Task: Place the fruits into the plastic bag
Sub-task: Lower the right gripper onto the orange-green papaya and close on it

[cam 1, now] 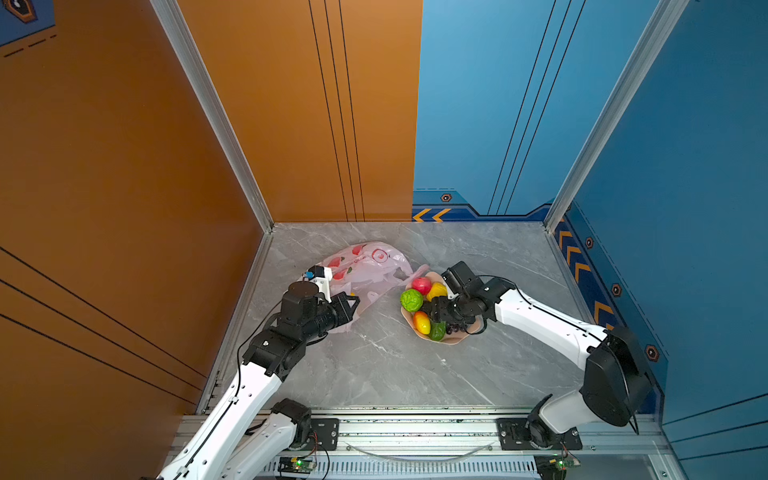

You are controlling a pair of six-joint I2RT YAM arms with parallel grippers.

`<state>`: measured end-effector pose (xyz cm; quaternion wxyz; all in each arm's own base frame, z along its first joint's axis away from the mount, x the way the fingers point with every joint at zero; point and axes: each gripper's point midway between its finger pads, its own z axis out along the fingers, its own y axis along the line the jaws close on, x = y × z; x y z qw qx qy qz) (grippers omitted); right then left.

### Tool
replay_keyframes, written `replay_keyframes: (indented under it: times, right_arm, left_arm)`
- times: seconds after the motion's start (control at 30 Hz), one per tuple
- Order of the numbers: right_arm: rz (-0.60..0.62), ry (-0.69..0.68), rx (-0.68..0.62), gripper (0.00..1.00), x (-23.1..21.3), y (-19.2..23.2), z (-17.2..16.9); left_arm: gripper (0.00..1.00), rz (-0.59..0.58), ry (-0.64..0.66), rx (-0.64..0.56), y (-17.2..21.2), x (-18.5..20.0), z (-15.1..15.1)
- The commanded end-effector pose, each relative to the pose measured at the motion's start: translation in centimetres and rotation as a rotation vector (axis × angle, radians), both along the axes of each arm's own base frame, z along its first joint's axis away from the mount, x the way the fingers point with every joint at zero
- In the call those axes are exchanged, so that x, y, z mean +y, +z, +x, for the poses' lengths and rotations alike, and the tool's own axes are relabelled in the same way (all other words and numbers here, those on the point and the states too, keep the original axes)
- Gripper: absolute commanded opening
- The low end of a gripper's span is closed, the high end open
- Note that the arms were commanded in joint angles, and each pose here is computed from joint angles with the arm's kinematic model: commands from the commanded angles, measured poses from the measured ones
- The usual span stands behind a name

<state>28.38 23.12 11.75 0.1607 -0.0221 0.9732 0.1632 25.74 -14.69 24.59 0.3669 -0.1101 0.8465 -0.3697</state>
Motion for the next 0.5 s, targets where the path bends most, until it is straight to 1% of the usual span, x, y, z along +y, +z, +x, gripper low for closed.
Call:
replay_keyframes:
  times: [0.0,0.47]
  right_arm:
    - [0.01,-0.016,0.024,0.71,0.1,-0.9,0.1]
    - [-0.008,-0.047,0.051,0.6,-0.5,-2.4,0.6]
  left_arm:
    - [0.0,-0.027,-0.014,-0.02,0.7,-0.2,-0.1]
    - [0.0,-0.037,-0.004,-0.02,0.9,0.0,-0.1]
